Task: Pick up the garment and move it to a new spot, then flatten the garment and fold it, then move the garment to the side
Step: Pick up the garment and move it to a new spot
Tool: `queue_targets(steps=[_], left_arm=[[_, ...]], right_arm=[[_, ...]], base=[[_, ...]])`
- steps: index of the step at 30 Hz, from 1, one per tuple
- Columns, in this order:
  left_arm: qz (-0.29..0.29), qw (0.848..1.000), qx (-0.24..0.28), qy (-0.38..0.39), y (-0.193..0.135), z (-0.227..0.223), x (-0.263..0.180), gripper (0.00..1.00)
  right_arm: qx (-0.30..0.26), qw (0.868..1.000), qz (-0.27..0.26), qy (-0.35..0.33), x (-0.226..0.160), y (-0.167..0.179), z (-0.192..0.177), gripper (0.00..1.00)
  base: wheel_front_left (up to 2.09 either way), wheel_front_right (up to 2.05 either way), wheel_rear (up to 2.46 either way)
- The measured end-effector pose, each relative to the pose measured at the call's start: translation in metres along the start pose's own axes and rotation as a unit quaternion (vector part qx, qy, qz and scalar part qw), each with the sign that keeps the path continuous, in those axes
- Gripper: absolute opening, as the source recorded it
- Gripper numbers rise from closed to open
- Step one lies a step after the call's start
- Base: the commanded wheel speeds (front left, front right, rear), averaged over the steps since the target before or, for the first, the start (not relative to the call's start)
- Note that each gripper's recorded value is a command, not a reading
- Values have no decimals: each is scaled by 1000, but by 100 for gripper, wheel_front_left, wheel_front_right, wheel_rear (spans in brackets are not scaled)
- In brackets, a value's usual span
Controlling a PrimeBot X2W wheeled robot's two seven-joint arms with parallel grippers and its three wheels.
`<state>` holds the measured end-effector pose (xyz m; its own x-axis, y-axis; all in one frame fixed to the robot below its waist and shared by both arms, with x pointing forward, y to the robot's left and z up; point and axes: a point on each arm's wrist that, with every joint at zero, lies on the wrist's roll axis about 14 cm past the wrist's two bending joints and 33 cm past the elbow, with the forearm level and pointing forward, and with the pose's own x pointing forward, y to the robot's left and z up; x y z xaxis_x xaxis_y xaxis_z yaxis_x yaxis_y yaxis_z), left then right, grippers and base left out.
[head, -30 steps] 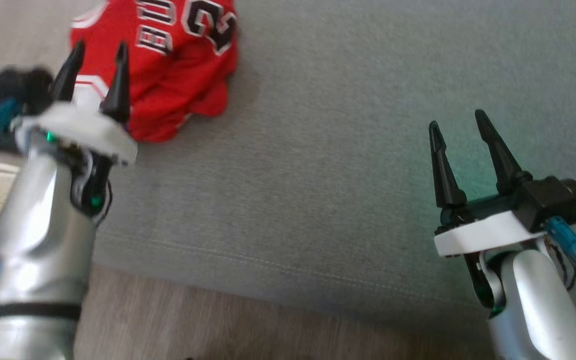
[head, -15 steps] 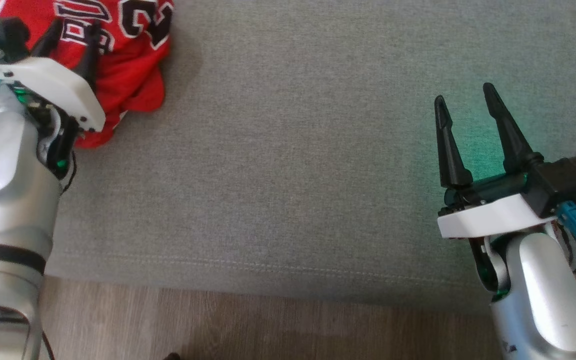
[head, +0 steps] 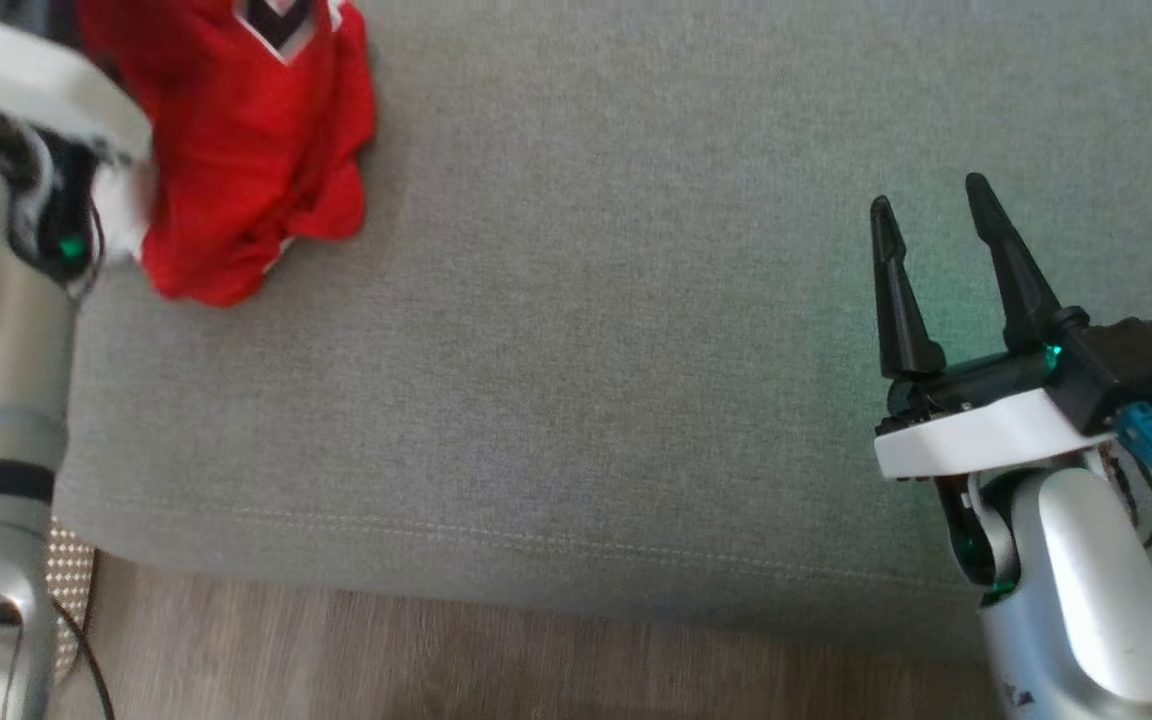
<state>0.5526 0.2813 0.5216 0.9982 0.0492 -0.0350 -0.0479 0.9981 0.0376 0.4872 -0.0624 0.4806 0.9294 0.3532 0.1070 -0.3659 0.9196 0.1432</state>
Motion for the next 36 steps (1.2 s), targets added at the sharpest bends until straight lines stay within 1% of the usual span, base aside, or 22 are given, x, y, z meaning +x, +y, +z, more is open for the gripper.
queue_targets(steps=[2, 5, 10, 14, 18, 22, 25, 27, 29, 32, 33, 35, 36], left_arm=[[-2, 999, 3, -54, -1, 38, -1, 0], [-8, 994, 8, -110, -5, 76, -12, 0], [-27, 986, 16, -166, -19, 112, -38, 0], [-68, 976, 15, -206, -50, 141, -52, 0], [-124, 962, 3, -242, -97, 170, -62, 0], [-198, 945, -23, -257, -158, 189, -72, 0], [-255, 929, -50, -264, -206, 200, -82, 0], [-293, 915, -69, -267, -238, 207, -90, 0], [-330, 899, -86, -275, -269, 216, -98, 0], [-373, 875, -105, -291, -305, 232, -107, 0], [-382, 869, -108, -294, -315, 235, -108, 0], [-393, 863, -103, -299, -332, 237, -105, 0], [-395, 864, -104, -296, -338, 234, -100, 0]], right_arm=[[1, 1000, 4, -5, 0, 4, 6, 100], [5, 1000, 9, -16, -2, 10, 18, 100], [7, 999, 12, -38, -8, 16, 41, 100], [7, 998, 11, -58, -14, 17, 61, 100], [7, 997, -4, -74, -24, 9, 76, 100], [2, 996, -24, -86, -36, -4, 89, 100], [-4, 995, -44, -95, -46, -17, 97, 100], [-9, 993, -59, -103, -52, -27, 103, 100], [-15, 991, -77, -111, -60, -39, 110, 100], [-24, 987, -102, -125, -69, -57, 121, 100], [-27, 985, -110, -131, -71, -63, 126, 100], [-31, 981, -125, -141, -75, -74, 134, 100], [-34, 980, -133, -145, -77, -80, 136, 100]], base=[[0, 0, 0], [0, 0, 0], [0, 0, 0], [0, 0, 0], [0, 0, 0], [0, 0, 0], [0, 0, 0], [0, 0, 0], [0, 0, 0], [0, 0, 0], [0, 0, 0], [0, 0, 0], [0, 0, 0]])
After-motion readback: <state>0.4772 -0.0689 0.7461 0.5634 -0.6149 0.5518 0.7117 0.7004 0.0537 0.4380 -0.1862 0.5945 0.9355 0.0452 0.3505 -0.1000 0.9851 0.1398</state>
